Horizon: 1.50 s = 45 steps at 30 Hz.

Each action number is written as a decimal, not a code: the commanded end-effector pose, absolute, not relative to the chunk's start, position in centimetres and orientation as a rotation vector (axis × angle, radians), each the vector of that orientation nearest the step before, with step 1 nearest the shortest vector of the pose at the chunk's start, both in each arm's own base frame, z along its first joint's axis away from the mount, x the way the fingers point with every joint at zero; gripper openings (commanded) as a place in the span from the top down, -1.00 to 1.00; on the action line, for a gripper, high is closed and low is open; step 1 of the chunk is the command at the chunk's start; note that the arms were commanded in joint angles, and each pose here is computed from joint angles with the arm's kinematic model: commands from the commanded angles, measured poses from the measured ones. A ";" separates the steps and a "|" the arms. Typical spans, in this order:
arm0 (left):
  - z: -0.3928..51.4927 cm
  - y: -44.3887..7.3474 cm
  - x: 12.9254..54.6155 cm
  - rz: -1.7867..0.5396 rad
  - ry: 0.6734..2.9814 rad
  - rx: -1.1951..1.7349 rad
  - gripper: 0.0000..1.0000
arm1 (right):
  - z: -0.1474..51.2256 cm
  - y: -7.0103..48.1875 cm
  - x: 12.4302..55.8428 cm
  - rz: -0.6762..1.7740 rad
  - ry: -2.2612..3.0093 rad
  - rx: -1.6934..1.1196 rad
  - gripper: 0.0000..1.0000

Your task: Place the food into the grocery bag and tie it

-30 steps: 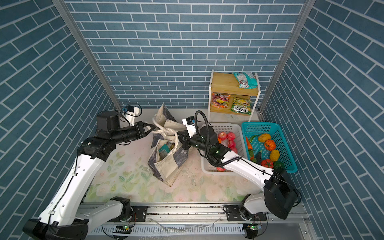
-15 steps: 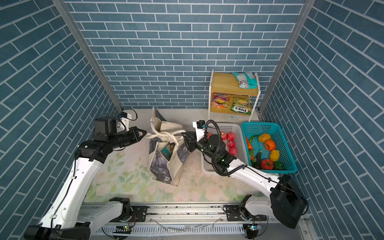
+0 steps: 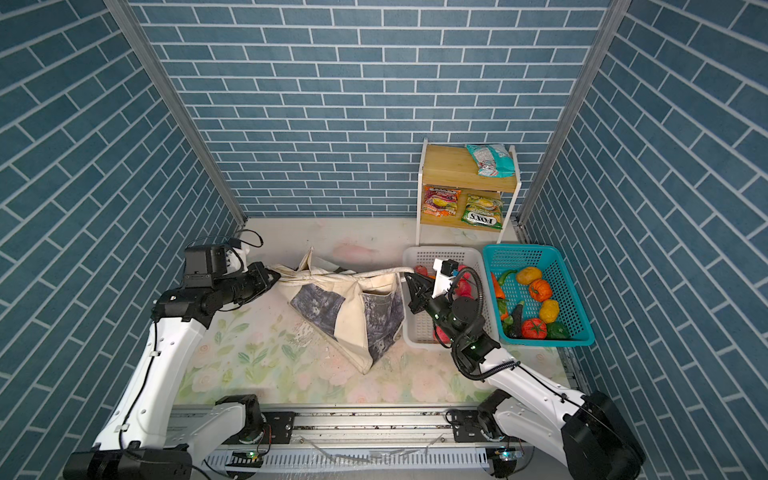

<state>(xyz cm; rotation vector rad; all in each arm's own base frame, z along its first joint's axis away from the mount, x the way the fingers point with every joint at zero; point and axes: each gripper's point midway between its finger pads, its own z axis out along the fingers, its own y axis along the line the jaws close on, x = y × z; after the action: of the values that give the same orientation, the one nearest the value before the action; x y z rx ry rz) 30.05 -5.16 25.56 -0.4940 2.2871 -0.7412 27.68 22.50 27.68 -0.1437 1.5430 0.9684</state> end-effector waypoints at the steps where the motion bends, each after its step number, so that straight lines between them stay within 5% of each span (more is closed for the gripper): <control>1: 23.8 6.0 29.8 -0.224 2.171 -0.831 1.00 | 30.8 10.4 31.5 0.601 1.356 0.349 1.00; 15: 24.6 11.0 28.9 -0.247 2.095 -0.965 1.00 | 30.0 8.2 31.4 0.437 1.410 0.330 1.00; 26: 27.7 8.2 31.4 -0.351 2.141 -0.687 1.00 | 31.1 12.2 33.5 0.375 1.553 0.044 1.00; 32: 27.5 5.8 31.6 -0.026 2.323 -0.432 1.00 | 30.9 15.1 35.1 0.311 1.651 -0.156 1.00; 45: 28.8 8.9 29.8 0.479 2.337 -0.392 1.00 | 31.9 13.0 36.4 -0.081 1.686 -0.261 1.00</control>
<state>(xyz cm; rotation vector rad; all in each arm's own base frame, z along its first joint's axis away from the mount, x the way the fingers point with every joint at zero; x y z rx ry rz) 31.88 -3.65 27.86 -0.1286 2.3795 -0.3128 31.90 24.33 29.69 -0.5556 1.6890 0.5389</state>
